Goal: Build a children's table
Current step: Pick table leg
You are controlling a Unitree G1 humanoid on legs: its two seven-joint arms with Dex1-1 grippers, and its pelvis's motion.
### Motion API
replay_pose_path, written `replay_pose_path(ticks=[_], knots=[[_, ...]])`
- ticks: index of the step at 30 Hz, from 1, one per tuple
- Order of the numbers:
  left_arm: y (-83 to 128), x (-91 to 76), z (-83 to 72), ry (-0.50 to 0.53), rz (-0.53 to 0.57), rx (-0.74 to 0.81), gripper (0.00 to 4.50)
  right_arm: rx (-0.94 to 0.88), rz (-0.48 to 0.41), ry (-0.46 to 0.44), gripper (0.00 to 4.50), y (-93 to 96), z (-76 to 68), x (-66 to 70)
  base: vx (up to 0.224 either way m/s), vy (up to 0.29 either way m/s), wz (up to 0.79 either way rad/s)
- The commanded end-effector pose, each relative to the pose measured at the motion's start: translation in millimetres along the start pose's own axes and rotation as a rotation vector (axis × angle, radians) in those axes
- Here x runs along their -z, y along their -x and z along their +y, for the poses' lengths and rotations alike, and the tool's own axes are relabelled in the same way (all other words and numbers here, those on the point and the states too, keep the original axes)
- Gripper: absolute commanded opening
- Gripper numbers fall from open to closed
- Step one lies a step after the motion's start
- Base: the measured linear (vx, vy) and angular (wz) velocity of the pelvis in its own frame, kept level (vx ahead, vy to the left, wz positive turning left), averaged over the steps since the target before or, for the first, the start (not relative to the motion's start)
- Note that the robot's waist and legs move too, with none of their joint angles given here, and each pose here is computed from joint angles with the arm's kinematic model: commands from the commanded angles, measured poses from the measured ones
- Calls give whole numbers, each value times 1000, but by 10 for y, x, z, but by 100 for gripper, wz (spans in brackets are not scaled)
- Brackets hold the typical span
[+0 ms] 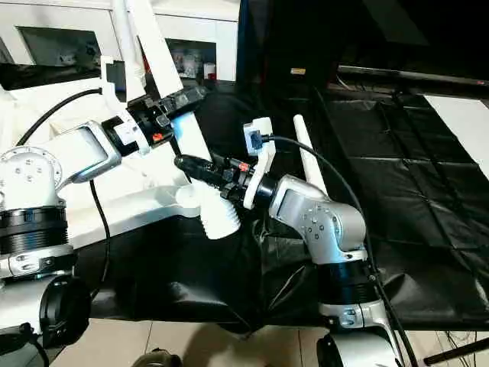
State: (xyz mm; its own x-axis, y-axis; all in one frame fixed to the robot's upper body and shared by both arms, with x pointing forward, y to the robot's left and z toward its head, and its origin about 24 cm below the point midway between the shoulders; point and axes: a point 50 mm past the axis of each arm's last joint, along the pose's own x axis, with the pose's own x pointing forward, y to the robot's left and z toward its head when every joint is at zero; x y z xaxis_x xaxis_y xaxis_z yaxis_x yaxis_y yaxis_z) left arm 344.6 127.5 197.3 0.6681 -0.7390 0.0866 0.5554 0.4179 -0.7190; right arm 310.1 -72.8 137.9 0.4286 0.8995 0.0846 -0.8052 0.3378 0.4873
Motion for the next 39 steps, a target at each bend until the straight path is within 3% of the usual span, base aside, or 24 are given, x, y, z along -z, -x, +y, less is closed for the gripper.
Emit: replay_pose_path(ticks=[1, 8, 9, 10, 13, 20, 25, 29, 32, 39], knots=[[-17, 1, -32, -23, 7, 15, 199, 36, -11, 17, 180, 40, -44, -59, 0, 0, 0], [-22, -22, -40, -127, 25, -17, 180, 65, -16, 56, 180, 32, -76, -80, 0, 0, 0], [-24, -27, -48, -143, 29, -18, 180, 65, -20, 53, 236, 30, -80, -85, 0, 0, 0], [-25, -29, -50, -149, 30, -18, 180, 66, -22, 52, 250, 29, -81, -87, 0, 0, 0], [-34, -37, -80, -182, 41, -11, 180, 61, -24, 38, 255, 26, -86, -107, 0, 0, 0], [-63, -39, -174, -250, 66, 35, 180, 56, 104, 114, 324, 58, -78, -143, 0, 0, 0], [-59, -34, -177, -282, 83, 34, 180, 41, 179, 147, 324, 69, -76, -140, 0, 0, 0], [-66, -36, -178, -372, 91, 0, 180, 57, 258, 159, 324, 57, -88, -108, 0, 0, 0], [-90, -34, -211, -444, 98, -6, 180, 80, 298, 126, 324, 17, -102, -87, 0, 0, 0], [-112, -15, -212, -475, 110, -5, 180, 85, 351, 74, 324, -24, -106, 5, 0, 0, 0]])
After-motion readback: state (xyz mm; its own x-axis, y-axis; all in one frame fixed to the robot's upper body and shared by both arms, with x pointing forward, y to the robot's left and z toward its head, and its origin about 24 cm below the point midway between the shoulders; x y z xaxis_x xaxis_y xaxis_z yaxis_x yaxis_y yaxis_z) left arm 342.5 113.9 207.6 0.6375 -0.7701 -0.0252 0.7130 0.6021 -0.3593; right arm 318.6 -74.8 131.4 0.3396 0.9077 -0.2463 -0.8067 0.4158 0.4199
